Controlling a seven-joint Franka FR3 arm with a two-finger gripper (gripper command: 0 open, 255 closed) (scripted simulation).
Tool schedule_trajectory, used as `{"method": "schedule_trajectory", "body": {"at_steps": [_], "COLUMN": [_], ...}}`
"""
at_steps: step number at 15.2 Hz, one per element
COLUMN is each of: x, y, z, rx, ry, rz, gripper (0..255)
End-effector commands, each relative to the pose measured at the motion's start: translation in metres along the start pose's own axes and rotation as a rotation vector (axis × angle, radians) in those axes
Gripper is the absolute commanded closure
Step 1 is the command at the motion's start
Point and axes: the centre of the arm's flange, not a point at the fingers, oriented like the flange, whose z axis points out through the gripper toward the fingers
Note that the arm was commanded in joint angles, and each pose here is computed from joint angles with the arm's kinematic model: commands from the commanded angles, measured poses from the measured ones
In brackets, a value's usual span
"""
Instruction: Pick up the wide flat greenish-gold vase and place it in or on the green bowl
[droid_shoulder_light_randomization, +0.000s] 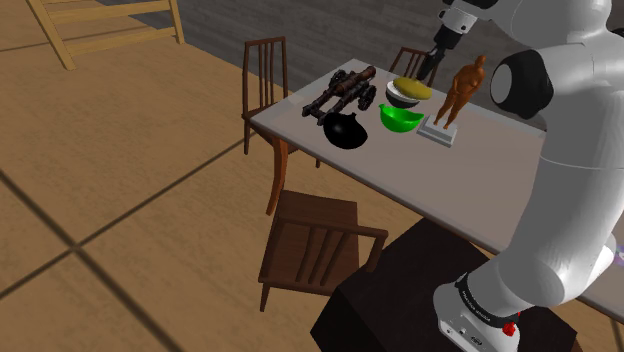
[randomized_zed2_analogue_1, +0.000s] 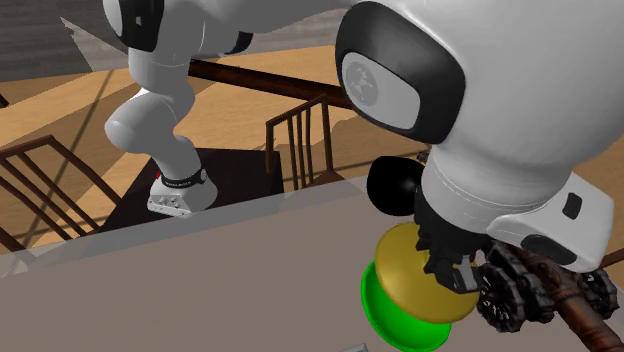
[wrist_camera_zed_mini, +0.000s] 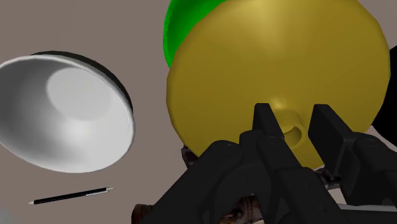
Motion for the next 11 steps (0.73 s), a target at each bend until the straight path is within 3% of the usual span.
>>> {"method": "schedule_trajectory", "body": {"at_steps": [1,11], "x": [-0.002,-0.009], "y": [0.001,0.008], "z": [0.011,0.065], "rx": [-0.001,-0.001], "ry": [0.001,0.001], "rz": [0.000,0.000], "gripper": [255,255]}}
